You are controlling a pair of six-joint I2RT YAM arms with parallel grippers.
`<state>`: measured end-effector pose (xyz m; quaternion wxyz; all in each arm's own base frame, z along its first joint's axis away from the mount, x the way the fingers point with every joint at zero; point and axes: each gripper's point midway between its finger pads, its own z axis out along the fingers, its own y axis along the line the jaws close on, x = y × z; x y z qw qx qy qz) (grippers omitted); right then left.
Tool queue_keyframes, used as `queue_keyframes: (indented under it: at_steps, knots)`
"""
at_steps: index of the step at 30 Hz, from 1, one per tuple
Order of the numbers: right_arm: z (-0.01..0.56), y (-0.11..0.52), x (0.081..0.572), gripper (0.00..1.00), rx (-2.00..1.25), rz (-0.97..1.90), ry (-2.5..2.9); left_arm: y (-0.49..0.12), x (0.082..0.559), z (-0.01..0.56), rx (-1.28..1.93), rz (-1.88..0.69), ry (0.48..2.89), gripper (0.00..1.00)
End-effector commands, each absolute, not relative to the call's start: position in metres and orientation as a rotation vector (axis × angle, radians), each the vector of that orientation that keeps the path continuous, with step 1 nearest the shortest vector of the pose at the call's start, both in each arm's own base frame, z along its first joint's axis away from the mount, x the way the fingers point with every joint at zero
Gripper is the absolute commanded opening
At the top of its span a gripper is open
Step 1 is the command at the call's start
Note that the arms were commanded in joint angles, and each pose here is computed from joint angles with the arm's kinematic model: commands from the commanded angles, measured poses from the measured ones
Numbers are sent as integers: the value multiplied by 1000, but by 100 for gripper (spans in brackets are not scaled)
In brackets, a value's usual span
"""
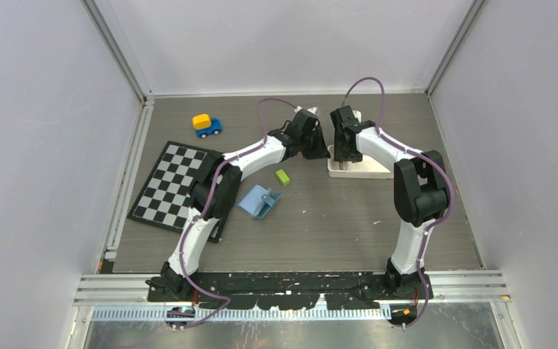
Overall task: Put the credit cards into the card holder
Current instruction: Pick up the credit card from the storage box.
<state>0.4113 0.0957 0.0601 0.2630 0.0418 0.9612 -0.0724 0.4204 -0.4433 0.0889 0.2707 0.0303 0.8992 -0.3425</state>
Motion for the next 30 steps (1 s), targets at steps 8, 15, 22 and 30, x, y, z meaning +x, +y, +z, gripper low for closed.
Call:
queue_keyframes:
  at_steps: [8, 15, 22, 30]
  knots:
    - [105, 63, 423, 46, 164, -355, 2474, -431, 419, 109, 104, -904, 2410, 5]
    - [112, 62, 421, 47, 167, -361, 2468, -432, 418, 108, 106, -907, 2414, 7]
    - [115, 63, 419, 47, 163, -351, 2475, -433, 418, 106, 109, -908, 2416, 7]
    - [114, 70, 416, 50, 157, -294, 2495, -442, 417, 112, 139, -954, 2395, 19]
